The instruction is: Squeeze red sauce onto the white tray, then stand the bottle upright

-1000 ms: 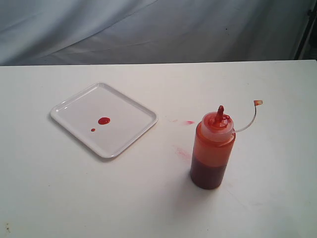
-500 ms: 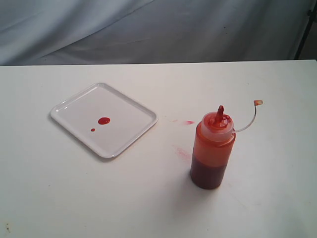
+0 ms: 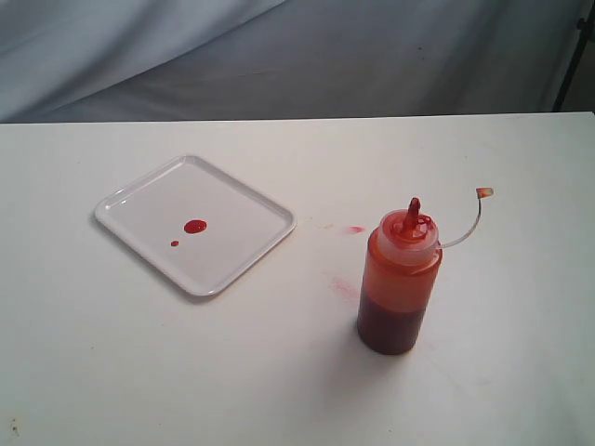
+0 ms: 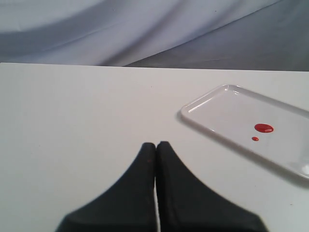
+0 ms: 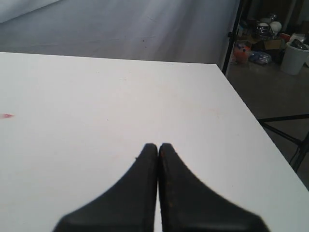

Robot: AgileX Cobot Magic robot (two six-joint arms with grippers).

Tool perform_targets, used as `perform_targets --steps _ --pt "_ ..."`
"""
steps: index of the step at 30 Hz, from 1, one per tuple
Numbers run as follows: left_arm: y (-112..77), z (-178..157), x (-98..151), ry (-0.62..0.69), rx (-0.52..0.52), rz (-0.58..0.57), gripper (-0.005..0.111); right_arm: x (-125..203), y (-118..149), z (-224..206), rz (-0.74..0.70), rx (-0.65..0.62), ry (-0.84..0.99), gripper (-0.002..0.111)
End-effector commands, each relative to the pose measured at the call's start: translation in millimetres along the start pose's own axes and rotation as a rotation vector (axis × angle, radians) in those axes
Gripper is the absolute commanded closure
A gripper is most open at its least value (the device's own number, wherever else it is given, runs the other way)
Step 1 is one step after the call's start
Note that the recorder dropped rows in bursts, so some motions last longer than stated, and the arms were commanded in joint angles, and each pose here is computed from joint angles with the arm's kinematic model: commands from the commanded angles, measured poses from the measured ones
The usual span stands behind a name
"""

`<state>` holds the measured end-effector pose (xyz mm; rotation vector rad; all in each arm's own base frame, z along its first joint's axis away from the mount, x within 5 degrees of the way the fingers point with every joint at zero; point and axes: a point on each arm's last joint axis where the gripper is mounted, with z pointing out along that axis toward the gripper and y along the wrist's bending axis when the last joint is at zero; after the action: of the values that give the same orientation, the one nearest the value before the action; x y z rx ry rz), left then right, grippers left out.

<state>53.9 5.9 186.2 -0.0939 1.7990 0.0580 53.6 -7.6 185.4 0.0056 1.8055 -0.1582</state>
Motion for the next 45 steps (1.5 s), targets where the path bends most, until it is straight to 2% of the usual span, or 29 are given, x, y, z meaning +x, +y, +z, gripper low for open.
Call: perform_targets --steps 1,12,16,30,37,45 --pt "-0.1 0.3 1.4 -0.004 0.000 -0.007 0.107 1.4 -0.1 0.1 0.000 0.006 0.005 0.108" --pt "-0.1 0.3 1.4 -0.004 0.000 -0.007 0.107 1.4 -0.3 0.1 -0.006 0.008 0.005 0.108" --pt "-0.1 0.3 1.4 -0.004 0.000 -0.007 0.107 3.0 1.8 0.1 0.098 -0.014 0.022 0.108" --pt "-0.1 0.3 1.4 -0.004 0.000 -0.007 0.107 2.8 2.0 0.1 0.097 -0.018 0.021 0.108" --pt "-0.1 0.3 1.4 -0.004 0.000 -0.007 0.107 2.6 4.4 0.0 0.086 -0.061 0.018 0.108" --pt "-0.1 0.3 1.4 -0.004 0.000 -0.007 0.107 2.7 3.3 0.1 0.091 -0.043 0.019 0.108"
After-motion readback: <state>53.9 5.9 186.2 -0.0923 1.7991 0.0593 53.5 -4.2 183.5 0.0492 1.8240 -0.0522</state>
